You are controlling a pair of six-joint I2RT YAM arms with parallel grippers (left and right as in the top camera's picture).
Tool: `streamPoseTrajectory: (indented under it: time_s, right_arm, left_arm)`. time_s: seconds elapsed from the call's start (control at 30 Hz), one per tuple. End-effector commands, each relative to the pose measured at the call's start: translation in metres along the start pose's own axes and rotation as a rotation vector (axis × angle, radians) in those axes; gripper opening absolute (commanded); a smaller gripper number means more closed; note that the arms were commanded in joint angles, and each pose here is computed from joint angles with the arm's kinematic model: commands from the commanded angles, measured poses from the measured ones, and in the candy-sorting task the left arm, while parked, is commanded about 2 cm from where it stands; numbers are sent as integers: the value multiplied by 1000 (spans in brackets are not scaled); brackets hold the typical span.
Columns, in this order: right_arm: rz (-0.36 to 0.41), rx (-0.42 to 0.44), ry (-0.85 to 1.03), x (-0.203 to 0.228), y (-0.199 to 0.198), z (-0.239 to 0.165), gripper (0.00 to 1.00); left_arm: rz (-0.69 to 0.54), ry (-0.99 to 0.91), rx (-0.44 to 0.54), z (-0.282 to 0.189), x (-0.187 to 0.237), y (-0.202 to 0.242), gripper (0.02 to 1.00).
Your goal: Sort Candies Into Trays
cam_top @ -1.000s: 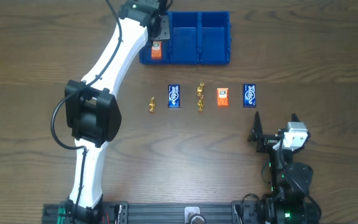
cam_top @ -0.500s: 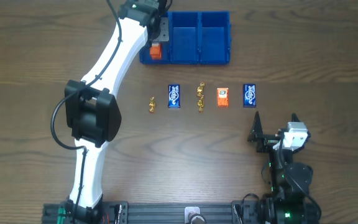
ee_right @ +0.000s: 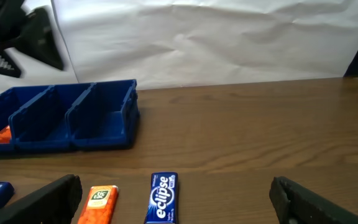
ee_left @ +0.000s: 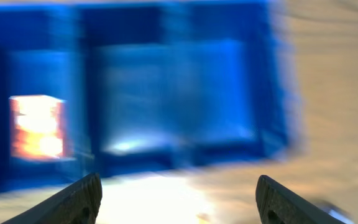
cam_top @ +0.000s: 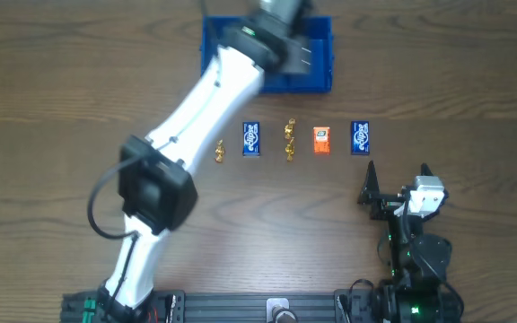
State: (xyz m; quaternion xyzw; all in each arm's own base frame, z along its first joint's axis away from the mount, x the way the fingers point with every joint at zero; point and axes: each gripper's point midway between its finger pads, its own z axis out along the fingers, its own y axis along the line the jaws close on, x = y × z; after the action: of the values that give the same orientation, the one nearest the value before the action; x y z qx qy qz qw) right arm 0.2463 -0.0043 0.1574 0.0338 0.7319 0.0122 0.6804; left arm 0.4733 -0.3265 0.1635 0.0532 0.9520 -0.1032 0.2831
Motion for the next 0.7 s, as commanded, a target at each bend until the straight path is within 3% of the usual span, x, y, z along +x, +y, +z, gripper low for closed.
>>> streamPoseTrajectory:
  time_s: [0.03, 0.3, 0.7]
  right_arm:
    - [-9, -8, 3, 1, 2, 0, 998]
    - [-9, -8, 3, 1, 2, 0, 1000]
    - [-9, -8, 3, 1, 2, 0, 1000]
  left_arm:
    - [-38, 27, 9, 2, 43, -61, 781]
    - [-5, 159, -51, 51, 112, -80, 755]
    - [5, 263, -92, 87, 149, -69, 741]
